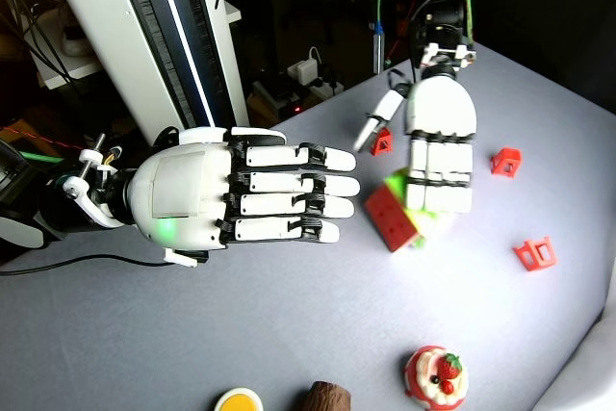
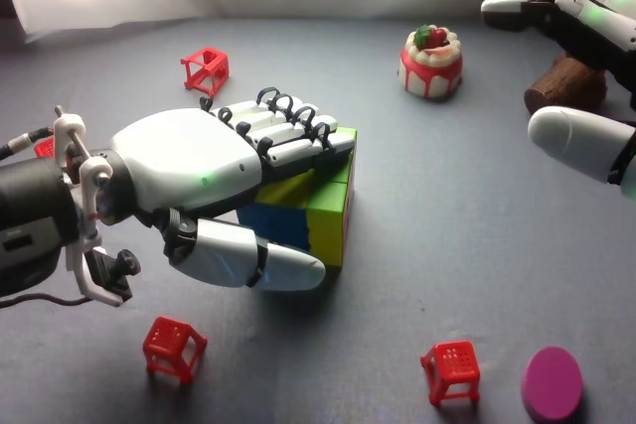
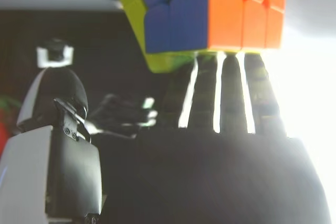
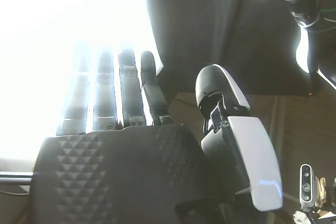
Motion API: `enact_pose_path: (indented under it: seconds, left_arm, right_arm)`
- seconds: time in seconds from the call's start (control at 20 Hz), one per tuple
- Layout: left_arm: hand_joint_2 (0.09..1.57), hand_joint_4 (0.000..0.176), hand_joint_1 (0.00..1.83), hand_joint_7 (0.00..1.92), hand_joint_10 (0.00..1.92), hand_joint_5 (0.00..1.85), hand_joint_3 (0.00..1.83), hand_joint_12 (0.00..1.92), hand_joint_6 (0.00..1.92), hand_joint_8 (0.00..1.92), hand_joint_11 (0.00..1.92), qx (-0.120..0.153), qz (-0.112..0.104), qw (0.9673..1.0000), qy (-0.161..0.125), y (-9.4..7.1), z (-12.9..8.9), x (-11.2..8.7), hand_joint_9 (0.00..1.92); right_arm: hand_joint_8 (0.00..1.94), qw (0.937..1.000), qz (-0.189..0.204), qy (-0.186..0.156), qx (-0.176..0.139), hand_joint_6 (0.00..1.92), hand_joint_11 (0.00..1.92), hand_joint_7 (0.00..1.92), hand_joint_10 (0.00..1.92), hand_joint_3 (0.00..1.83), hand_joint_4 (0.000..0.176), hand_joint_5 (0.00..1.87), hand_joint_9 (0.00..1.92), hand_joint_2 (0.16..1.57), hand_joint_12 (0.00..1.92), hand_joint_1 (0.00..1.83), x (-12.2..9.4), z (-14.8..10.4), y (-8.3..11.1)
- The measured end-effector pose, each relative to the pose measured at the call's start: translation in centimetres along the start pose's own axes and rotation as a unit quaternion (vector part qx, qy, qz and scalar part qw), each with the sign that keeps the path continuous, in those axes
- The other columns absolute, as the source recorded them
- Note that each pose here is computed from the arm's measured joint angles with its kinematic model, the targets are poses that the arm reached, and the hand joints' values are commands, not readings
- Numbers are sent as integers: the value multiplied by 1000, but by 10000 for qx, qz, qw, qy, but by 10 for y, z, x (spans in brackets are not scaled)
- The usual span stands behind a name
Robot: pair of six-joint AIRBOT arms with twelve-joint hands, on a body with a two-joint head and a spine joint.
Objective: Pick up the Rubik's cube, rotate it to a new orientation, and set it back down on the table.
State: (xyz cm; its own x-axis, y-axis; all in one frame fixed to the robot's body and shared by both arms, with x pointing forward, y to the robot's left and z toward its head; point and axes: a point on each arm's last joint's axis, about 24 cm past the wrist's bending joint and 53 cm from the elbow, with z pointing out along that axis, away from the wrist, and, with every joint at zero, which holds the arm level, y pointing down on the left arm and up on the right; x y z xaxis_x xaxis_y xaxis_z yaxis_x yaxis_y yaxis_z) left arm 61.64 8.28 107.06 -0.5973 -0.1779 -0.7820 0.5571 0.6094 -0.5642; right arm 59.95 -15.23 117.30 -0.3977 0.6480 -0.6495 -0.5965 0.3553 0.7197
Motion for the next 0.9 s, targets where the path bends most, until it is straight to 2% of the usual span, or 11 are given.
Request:
enact_pose_path:
  seconds: [0.1,0.3,0.35,0.4,0.45,0.55,0.6,0.65,0.7,0.8,0.9]
  left_arm:
    - [1089,0,0,0,0,0,0,0,0,0,0,7,7,10000,9,0,-1,0,0]
    - [1079,48,0,0,0,0,0,0,0,0,0,42,-25,9997,-239,-4,-11,-15,0]
    - [1083,33,0,0,0,0,0,0,0,0,0,87,-17,9992,-387,-7,-15,-23,0]
    - [1080,46,0,0,0,0,0,0,0,0,0,138,-36,9984,-554,-10,-20,-33,0]
    - [1080,100,0,0,0,0,0,0,0,0,0,243,-77,9964,-814,-15,-26,-45,0]
    - [1114,75,0,0,0,0,2,0,0,0,0,393,-92,9908,-1288,-22,-42,-67,0]
    - [1126,44,0,0,0,0,8,0,0,0,0,437,-147,9864,-1578,-23,-52,-78,0]
    - [1100,39,0,0,0,0,0,0,0,0,0,449,-125,9841,-1713,-23,-57,-83,0]
    - [1074,0,0,0,0,0,0,0,0,0,0,418,-186,9797,-1950,-19,-68,-93,0]
    - [1098,7,0,0,0,0,0,0,0,0,0,316,-310,9707,-2362,-9,-84,-110,0]
    - [1109,57,12,0,0,0,3,0,0,0,0,285,-358,9635,-2636,-4,-96,-120,0]
  right_arm:
    - [10,10000,3,-2,11,541,0,230,574,1,0,11,0,1457,1050,0,0,0,-1]
    - [6,10000,-9,-2,13,538,0,229,622,0,0,17,0,1448,1073,0,-1,-1,-1]
    - [1,10000,-30,-8,13,521,0,218,608,0,0,4,0,1448,1025,0,-3,-1,0]
    - [4,10000,-26,-28,27,449,0,184,542,0,0,0,0,1447,910,0,-5,-2,1]
    - [4,10000,-19,-69,21,469,0,152,447,3,0,0,0,1462,747,0,-8,-2,2]
    - [2,9999,-23,-140,58,181,0,16,50,0,0,1,0,1445,63,0,-15,-4,5]
    - [0,9998,-37,-198,82,108,0,2,9,0,0,0,0,1424,12,0,-21,-5,6]
    - [0,9997,-62,-224,86,41,0,0,1,0,0,0,0,1405,2,0,-24,-6,6]
    - [0,9994,-61,-300,129,7,0,0,0,0,0,0,0,1386,0,0,-30,-8,7]
    - [0,9990,-69,-401,200,0,0,0,0,0,0,0,0,1336,0,10,-39,-12,7]
    - [0,9986,-102,-455,229,0,0,0,0,0,0,0,0,1284,0,69,-45,-13,7]
